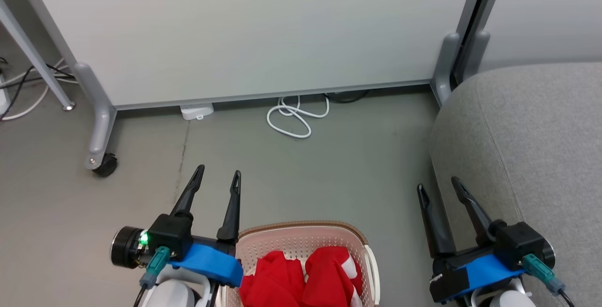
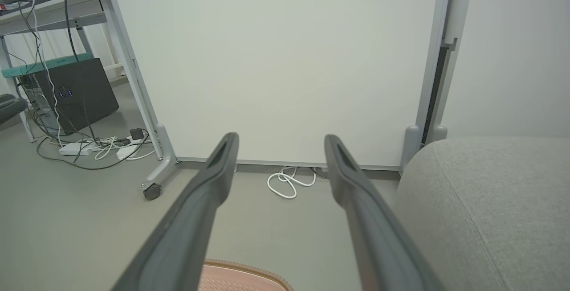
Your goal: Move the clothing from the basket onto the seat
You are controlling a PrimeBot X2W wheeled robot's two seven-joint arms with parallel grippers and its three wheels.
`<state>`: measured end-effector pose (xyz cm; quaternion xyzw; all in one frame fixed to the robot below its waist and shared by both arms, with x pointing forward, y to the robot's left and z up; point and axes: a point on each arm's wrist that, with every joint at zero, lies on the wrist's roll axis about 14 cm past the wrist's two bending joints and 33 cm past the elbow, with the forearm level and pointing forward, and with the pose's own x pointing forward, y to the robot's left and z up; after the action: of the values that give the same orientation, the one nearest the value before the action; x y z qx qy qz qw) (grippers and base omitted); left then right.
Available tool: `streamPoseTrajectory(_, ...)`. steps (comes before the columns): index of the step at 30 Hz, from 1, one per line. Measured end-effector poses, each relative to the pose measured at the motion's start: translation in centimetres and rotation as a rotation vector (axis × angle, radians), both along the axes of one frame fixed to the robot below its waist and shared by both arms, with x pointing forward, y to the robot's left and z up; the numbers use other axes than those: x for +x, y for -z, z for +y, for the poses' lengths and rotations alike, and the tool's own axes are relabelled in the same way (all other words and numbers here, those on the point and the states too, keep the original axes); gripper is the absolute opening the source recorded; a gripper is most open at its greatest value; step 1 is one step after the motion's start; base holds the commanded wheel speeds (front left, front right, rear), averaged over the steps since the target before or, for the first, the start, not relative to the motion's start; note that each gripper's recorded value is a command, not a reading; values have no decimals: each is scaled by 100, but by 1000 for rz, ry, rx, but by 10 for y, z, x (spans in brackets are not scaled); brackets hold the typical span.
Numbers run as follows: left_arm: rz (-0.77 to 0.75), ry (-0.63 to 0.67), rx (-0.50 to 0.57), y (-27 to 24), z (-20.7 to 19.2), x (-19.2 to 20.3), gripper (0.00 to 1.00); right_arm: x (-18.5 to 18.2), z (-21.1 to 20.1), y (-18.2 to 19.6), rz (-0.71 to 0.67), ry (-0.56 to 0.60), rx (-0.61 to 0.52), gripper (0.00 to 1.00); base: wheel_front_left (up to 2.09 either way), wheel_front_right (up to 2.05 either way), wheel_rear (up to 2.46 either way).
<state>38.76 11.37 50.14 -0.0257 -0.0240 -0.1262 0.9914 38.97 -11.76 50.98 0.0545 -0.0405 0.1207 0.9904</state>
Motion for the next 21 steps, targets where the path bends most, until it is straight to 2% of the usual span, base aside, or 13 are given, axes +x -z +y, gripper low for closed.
streamPoseTrajectory(10,117,198,90,46,-51,39,100,30,-9,-12,-52,24,-15,100,0,0,0)
streamPoseTrajectory(21,381,499,236,167,-110,67,100,86,-30,13,-39,69,-36,100,0,0,0)
